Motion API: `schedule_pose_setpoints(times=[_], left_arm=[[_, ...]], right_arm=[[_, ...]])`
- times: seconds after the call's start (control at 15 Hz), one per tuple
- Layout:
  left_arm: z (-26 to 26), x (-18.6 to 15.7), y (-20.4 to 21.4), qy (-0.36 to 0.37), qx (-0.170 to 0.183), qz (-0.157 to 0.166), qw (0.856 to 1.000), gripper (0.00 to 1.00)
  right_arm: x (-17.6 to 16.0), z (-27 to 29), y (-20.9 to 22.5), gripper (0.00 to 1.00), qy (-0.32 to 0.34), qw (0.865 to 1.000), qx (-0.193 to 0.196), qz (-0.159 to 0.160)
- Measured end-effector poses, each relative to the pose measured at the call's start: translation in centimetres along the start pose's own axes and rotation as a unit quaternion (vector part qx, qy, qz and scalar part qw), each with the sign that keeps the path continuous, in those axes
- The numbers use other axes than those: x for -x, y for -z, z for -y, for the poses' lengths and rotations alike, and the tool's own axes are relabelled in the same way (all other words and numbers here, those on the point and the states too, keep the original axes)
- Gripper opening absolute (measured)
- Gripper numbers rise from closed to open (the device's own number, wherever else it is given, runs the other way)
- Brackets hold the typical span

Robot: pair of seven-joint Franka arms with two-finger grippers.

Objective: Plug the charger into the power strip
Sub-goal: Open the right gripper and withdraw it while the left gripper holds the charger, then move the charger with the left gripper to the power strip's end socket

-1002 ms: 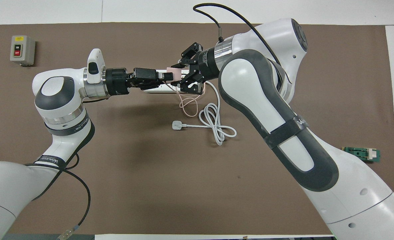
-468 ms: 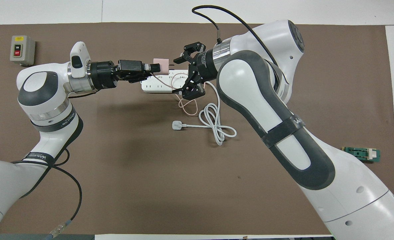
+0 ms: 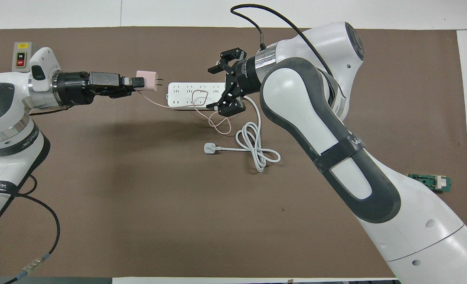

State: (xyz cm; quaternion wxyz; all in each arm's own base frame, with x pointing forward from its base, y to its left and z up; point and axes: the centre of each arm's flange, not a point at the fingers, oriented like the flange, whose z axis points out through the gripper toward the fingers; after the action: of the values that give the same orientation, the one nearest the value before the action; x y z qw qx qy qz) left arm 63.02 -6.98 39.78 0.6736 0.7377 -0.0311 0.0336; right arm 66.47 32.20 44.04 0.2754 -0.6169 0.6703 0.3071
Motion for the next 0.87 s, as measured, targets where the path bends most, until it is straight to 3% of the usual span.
schedule_pose_setpoints(times=[0.2,0.53,0.74,0.87], left_arm=[[0.2,0.1,3.9,-0.008,-0.037,0.007,0.999,0.32],[-1.9,-1.6,4.6,-0.066,-0.168,0.083,0.98,0.32],[-2.0,-2.8,2.3,-0.12,-0.243,0.147,0.951,0.32],[-1.6,-3.2,-1.3,-0.191,-0.281,0.196,0.92,0.32]], right_arm=[[-2.0,1.6,3.2,1.0,-0.015,1.0,0.0,0.002],[-5.1,3.7,11.0,1.0,-0.027,0.999,-0.016,-0.009],[-6.9,4.0,14.5,1.0,-0.02,0.999,-0.018,-0.04],[-7.7,3.7,17.1,1.0,0.004,0.998,-0.017,-0.063]])
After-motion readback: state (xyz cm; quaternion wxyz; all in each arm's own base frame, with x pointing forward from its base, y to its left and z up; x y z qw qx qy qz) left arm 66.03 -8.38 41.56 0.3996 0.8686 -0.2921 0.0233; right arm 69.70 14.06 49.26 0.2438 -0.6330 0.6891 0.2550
